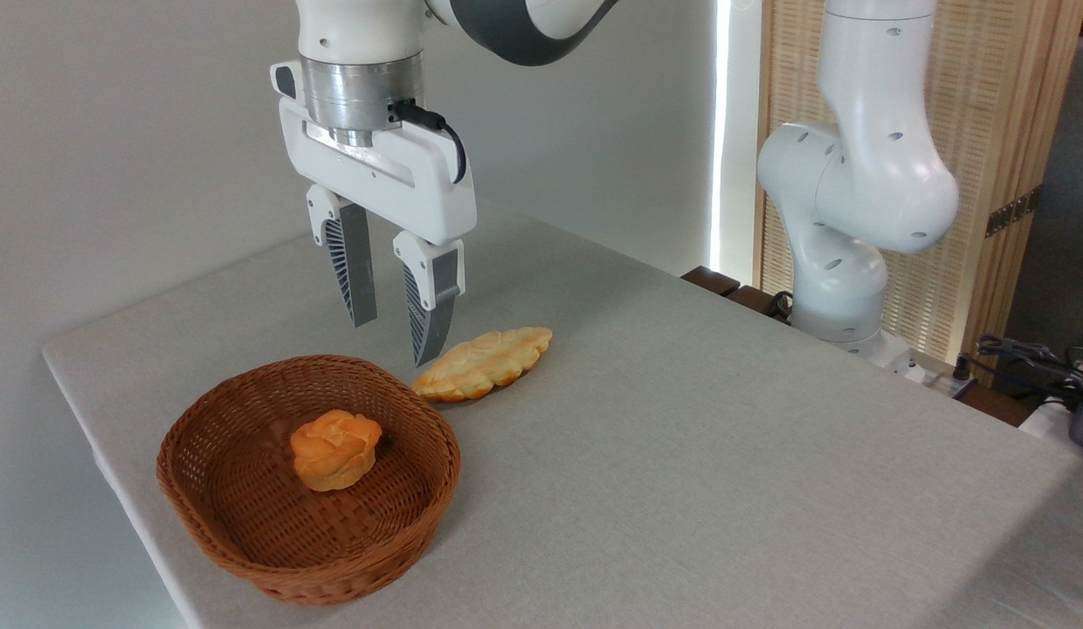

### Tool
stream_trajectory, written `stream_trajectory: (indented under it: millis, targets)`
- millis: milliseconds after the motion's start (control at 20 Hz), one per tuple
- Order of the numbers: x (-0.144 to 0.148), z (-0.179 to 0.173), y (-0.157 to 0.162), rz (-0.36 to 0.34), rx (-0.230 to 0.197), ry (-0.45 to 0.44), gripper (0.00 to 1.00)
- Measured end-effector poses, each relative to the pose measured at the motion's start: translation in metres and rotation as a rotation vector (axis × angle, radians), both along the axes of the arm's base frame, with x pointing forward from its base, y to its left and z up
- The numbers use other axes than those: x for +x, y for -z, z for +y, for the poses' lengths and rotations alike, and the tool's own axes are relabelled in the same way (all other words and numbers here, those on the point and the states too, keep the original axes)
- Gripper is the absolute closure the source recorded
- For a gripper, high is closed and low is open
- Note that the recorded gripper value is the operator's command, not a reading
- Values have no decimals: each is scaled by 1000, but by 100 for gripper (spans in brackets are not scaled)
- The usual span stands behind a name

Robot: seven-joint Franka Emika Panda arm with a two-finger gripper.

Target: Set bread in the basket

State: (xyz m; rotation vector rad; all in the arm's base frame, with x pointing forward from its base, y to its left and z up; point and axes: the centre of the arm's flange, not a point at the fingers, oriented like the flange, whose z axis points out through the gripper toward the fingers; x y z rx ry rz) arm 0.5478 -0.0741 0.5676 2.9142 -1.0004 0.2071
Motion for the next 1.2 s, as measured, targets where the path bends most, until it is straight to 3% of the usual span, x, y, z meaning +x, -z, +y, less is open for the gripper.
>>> stream_trajectory:
  millis: [600, 900, 1200]
  targets:
    - [-2, -18, 14, 51, 9, 33, 0]
    - [-18, -71, 54, 109, 26, 132, 0]
    - [-39, -100, 96, 156, 41, 190, 0]
